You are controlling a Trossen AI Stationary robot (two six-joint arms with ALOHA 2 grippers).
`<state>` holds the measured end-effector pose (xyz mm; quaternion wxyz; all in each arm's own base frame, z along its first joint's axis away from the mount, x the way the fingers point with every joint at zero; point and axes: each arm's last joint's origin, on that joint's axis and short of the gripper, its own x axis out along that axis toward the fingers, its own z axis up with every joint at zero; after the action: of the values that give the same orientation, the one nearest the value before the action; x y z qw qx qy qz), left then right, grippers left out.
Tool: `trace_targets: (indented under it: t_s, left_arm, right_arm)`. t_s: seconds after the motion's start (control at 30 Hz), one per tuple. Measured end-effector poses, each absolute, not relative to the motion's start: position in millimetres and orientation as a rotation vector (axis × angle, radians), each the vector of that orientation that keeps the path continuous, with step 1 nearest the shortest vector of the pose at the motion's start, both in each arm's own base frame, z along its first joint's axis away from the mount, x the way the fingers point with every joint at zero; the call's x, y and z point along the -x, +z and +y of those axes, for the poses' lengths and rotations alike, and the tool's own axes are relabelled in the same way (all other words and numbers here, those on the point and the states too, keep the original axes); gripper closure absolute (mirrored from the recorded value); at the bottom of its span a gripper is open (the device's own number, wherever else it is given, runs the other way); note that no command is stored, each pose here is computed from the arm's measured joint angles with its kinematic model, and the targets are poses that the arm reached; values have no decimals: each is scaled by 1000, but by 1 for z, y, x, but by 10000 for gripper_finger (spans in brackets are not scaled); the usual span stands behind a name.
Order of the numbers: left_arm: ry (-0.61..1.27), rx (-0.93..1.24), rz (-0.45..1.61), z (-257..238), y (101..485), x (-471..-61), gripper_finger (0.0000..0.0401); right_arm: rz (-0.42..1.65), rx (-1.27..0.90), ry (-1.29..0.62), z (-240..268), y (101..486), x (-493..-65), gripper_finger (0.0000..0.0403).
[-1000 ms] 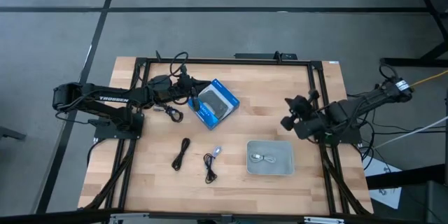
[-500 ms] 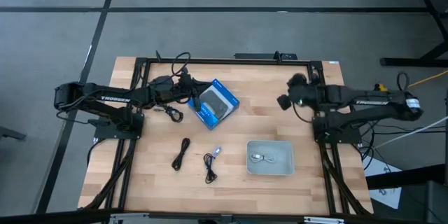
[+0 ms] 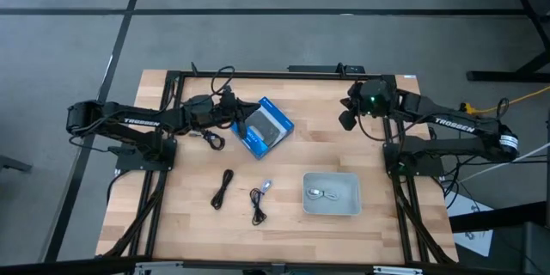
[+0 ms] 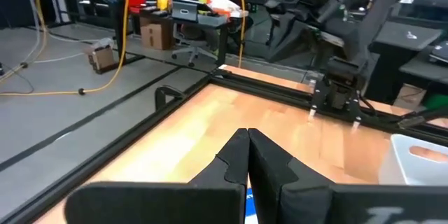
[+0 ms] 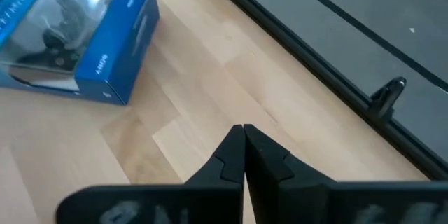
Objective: Pick and place USB-C Cables
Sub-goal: Put the bottom left black usb cable into the gray bin
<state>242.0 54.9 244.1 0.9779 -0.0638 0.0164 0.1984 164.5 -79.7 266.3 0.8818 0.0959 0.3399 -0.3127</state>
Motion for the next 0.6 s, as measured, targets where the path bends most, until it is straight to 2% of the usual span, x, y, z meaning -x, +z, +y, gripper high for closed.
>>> trace_targets:
  t_s: [0.4,0.6]
  left_arm:
    - [270,133,150,16,234,-246,401]
    - [395,181,207,-1,230,-239,401]
  right_arm:
    - [764,-155,-637,-80,263,-162,396]
    - [768,-145,-633,-80,263,-162,396]
